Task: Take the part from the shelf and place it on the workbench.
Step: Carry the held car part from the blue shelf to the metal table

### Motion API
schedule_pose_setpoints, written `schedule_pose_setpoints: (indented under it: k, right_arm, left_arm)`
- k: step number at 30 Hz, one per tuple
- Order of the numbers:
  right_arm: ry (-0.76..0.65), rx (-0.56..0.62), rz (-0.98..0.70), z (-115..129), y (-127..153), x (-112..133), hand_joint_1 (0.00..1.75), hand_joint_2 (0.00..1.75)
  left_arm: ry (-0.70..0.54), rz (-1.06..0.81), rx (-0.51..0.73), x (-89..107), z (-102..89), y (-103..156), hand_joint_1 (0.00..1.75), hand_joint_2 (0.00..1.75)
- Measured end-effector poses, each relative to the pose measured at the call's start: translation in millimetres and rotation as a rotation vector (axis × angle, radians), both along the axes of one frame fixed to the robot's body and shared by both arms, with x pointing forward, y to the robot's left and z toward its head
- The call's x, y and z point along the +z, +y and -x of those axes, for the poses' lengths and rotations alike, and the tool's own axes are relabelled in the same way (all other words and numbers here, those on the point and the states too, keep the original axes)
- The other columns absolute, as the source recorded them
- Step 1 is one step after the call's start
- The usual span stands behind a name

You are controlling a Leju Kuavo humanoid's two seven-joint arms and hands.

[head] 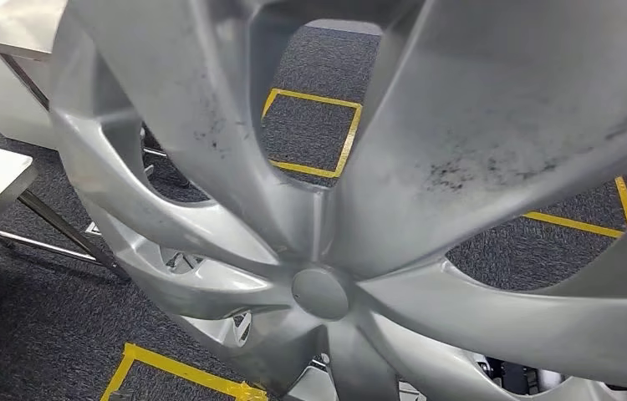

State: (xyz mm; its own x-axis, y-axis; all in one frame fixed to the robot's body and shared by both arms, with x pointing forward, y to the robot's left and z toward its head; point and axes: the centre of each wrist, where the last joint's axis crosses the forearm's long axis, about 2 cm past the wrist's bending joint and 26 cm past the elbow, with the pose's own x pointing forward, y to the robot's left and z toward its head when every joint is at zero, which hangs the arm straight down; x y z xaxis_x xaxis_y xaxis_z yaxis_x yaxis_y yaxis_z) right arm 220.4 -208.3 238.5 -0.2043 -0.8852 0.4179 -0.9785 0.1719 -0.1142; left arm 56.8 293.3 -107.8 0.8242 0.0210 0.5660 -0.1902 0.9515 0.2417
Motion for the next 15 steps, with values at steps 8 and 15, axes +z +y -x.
schedule_pose_setpoints:
  k: [8,15]
  right_arm:
    - [-0.031,0.004,0.010,-2.2,-1.9,1.2,1.75,1.75]
    - [-0.048,0.006,0.012,-5.5,-3.4,4.0,1.75,1.75]
  left_arm:
    - [0.000,0.096,-0.051,-0.2,-2.2,-2.0,0.00,1.75]
    - [0.021,0.133,-0.061,-1.1,4.0,0.6,0.00,1.75]
